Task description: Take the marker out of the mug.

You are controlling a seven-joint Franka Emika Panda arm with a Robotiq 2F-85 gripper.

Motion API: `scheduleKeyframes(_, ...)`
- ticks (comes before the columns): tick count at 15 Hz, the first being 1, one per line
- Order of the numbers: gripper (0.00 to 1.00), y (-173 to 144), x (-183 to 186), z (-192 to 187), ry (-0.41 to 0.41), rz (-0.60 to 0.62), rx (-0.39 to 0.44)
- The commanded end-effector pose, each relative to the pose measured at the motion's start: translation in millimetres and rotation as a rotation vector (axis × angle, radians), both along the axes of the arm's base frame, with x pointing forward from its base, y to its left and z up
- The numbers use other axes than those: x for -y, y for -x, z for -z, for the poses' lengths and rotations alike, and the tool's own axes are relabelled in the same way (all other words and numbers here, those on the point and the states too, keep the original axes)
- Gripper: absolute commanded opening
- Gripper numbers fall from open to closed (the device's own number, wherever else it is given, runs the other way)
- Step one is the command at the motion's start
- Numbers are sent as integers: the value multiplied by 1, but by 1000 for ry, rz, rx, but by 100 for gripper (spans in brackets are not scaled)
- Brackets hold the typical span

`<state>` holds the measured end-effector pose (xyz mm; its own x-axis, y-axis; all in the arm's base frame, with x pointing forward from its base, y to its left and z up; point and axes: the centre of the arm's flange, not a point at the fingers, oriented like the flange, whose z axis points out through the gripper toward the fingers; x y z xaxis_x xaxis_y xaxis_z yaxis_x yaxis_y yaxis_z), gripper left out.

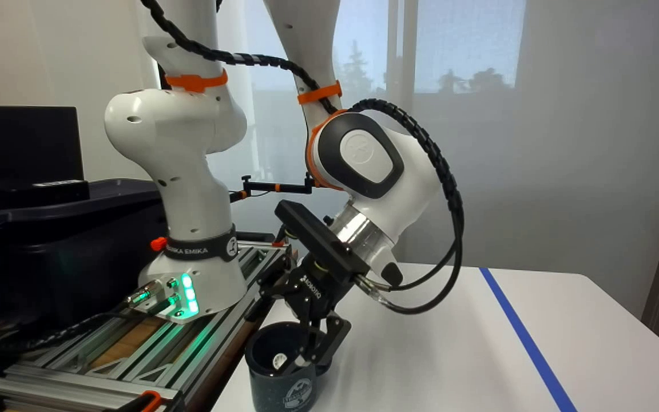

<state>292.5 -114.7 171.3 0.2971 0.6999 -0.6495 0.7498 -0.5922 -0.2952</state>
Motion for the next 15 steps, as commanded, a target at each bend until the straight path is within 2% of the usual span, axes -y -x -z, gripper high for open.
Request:
scheduleKeyframes(1,100,57,4,-1,5,21,20)
scheduleKeyframes(15,99,43,12,-14,9,77,68)
